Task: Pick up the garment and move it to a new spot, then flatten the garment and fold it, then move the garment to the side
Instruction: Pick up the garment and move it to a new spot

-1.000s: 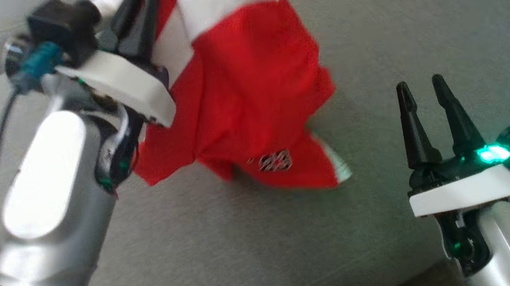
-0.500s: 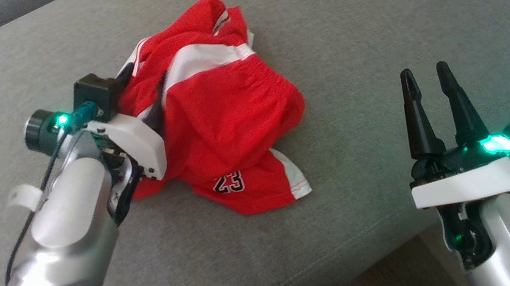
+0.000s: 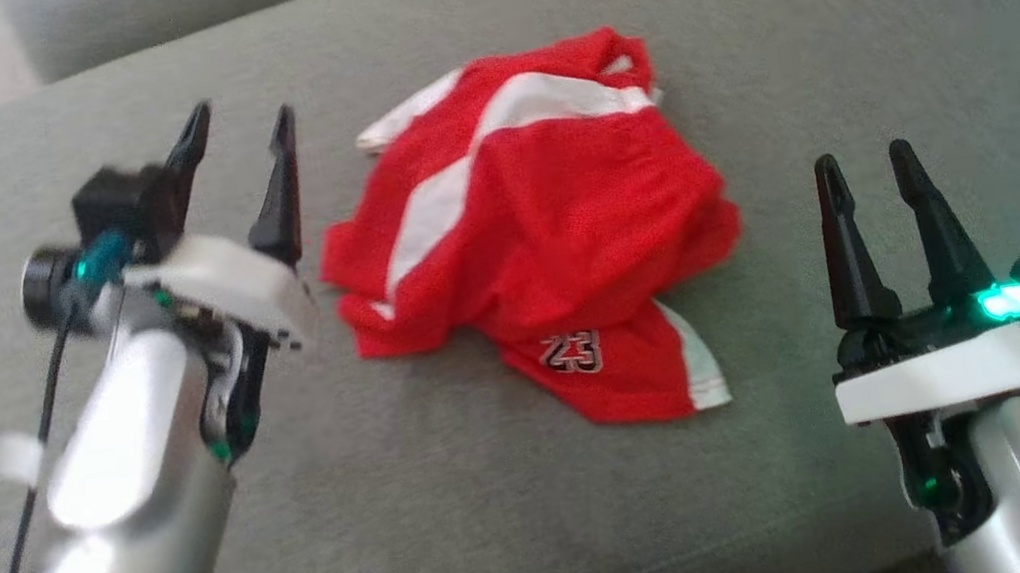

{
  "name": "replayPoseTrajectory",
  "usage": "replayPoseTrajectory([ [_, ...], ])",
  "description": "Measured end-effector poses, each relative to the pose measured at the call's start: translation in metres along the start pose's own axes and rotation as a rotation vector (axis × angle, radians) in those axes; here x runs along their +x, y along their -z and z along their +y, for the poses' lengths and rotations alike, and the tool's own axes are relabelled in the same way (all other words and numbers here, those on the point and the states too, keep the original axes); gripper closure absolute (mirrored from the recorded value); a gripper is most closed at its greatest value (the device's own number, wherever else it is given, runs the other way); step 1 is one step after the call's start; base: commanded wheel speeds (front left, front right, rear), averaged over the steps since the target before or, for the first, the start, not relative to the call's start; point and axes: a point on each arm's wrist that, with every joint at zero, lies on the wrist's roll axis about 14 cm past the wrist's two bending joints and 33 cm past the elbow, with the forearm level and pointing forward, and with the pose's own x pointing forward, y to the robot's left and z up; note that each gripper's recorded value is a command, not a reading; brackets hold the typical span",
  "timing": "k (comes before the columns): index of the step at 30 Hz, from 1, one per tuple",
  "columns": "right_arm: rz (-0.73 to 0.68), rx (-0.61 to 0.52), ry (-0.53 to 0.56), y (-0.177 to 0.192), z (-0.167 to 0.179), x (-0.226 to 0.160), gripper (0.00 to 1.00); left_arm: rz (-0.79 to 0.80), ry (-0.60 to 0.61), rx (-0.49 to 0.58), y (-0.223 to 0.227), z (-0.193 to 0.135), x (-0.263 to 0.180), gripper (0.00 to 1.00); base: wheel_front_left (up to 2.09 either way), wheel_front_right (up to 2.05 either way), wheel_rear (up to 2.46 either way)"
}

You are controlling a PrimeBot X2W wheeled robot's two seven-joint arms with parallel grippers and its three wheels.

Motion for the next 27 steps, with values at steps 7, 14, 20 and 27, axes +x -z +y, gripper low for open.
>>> replayPoseTrajectory([
  [7, 0.061, 0.009, -0.067, 0.021, 0.024, -0.007, 0.00, -0.016, -0.211, -0.062, 0.004, 0.036, -0.083, 0.00, 0.00, 0.00, 0.00],
  [14, 0.061, 0.013, -0.125, 0.020, 0.044, -0.011, 0.00, -0.021, -0.312, -0.115, 0.011, 0.035, -0.139, 0.00, 0.00, 0.00, 0.00],
  [20, 0.063, 0.007, -0.116, 0.020, 0.040, -0.014, 0.00, -0.049, -0.289, -0.104, 0.002, 0.028, -0.133, 0.00, 0.00, 0.00, 0.00],
  [27, 0.070, 0.004, -0.087, 0.022, 0.031, -0.017, 0.00, -0.030, -0.169, -0.118, 0.005, -0.001, -0.115, 0.00, 0.00, 0.00, 0.00],
])
